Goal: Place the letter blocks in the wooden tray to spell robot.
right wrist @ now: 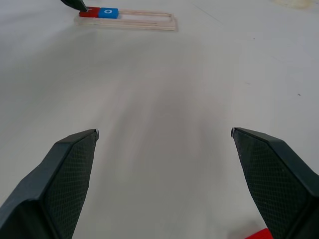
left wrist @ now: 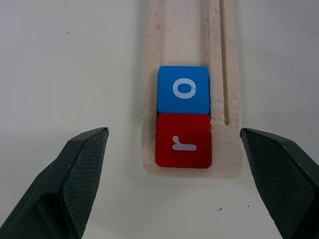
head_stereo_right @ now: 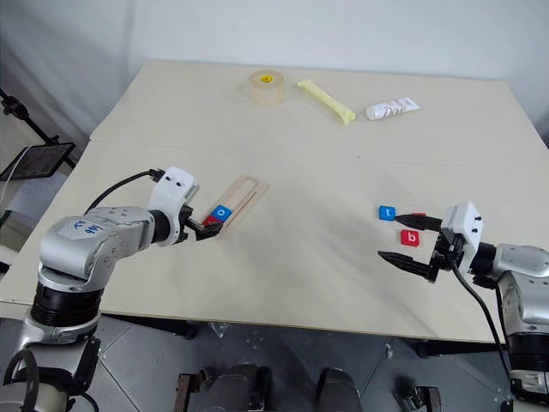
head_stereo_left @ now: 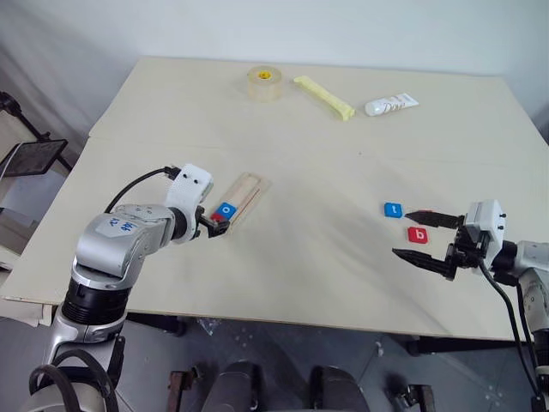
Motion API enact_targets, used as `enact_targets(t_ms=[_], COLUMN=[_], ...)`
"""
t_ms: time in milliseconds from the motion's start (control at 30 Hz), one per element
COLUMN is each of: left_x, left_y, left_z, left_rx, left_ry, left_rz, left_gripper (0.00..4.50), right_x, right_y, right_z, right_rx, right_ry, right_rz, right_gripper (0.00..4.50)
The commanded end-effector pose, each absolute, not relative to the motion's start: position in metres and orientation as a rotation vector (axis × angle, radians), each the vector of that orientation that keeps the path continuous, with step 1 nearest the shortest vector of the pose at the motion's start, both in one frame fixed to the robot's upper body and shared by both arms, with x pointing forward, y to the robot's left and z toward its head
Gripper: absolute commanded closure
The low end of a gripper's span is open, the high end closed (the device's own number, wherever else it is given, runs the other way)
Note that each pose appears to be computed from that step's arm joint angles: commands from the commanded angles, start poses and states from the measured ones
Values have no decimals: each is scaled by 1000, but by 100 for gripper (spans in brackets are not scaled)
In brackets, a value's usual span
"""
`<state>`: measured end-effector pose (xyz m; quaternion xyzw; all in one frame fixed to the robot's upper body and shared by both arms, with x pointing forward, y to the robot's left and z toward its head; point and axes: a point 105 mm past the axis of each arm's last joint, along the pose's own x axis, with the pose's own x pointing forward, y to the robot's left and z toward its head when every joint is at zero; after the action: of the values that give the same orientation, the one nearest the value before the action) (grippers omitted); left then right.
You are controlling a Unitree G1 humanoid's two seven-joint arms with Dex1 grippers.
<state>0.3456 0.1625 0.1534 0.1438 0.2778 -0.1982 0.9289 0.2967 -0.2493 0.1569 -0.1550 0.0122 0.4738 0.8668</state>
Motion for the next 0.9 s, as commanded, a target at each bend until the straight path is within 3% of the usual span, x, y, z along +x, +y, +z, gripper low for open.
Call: enact_targets(t_ms=[33,367,533,800,900], left_x=[349,353,354,359,355], left_y=[158,158,162,155,141], left_z=[158,140,135,152,172], left_rx=[310,334,359,453,644], left_ry=[550,626,650,529,436], left_rz=[-419,-438,-416,-525,-734], left_gripper=[0,0,112,112,112], right_x=[294,292,290,288,287], right_y=[-251,-251,-253,-256,-259], right_z=[170,169,168,170,171], right_rx=[-348,-349,-353,-362,-368], right_ry=[-13,-9,-7,-3,-2], right_rz=[986,978,969,952,940], right_gripper=[4,4,0,0,0])
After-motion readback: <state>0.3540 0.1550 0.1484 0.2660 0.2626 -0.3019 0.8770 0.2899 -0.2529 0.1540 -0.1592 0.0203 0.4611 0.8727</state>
